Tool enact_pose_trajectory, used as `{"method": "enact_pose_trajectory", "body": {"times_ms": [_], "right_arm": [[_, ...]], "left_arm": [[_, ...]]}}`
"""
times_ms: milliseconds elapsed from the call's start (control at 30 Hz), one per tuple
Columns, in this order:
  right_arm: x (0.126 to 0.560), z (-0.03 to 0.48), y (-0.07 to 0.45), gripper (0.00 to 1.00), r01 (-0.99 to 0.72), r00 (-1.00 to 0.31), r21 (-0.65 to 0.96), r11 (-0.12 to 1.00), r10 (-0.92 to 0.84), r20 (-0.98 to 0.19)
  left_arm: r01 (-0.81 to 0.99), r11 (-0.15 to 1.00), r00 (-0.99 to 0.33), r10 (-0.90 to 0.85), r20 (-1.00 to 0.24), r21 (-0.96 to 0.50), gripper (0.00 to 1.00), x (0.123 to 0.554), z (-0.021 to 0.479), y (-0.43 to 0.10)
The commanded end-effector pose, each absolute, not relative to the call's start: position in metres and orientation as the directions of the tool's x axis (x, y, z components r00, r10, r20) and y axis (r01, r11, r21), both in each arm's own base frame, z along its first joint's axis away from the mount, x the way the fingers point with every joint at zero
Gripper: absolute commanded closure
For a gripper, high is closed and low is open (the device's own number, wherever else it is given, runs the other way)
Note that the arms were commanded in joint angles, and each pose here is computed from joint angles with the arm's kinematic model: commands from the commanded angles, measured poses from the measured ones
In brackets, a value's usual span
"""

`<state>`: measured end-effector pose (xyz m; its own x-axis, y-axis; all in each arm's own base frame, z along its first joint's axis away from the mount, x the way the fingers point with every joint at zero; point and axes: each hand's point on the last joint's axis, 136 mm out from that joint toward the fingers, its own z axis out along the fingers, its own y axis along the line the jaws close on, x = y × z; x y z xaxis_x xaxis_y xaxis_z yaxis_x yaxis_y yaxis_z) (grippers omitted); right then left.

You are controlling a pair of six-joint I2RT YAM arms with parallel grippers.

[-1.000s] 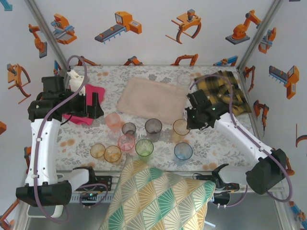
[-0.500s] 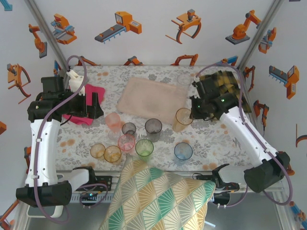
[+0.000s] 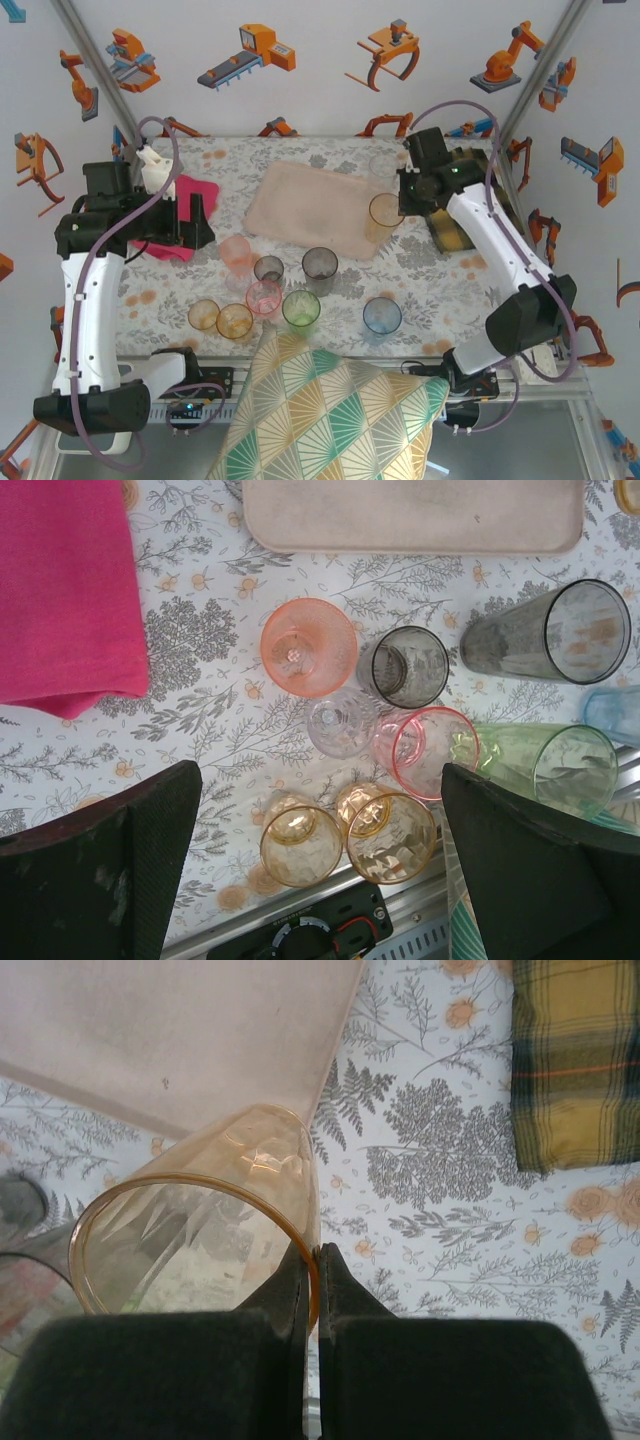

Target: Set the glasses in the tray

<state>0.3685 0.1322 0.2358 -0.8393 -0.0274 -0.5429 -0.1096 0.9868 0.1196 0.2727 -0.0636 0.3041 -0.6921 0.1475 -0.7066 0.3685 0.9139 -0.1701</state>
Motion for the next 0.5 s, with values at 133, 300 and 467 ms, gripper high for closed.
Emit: {"method": "enact_pose_trajectory", "body": {"times_ms": [133,300,467], "right_arm": [[0.409,0.247,0.141,1.0,-0.122,-0.796,0.118,0.985,-0.026,-0.605],[0.426,0.237,0.149,1.0,-0.129,-0.805,0.124,0.984,-0.031,-0.592],[0.438,0.225,0.148,1.0,-0.11,-0.809,0.098,0.989,-0.032,-0.587]], "left_arm": [[0.369,0.912,-0.696,0.145,-0.704,-0.177,0.03,0.262,0.303,-0.062],[0.362,0.915,-0.695,0.139,-0.706,-0.176,0.03,0.261,0.304,-0.06],[0.368,0.91,-0.699,0.136,-0.702,-0.19,0.03,0.26,0.302,-0.062]]}}
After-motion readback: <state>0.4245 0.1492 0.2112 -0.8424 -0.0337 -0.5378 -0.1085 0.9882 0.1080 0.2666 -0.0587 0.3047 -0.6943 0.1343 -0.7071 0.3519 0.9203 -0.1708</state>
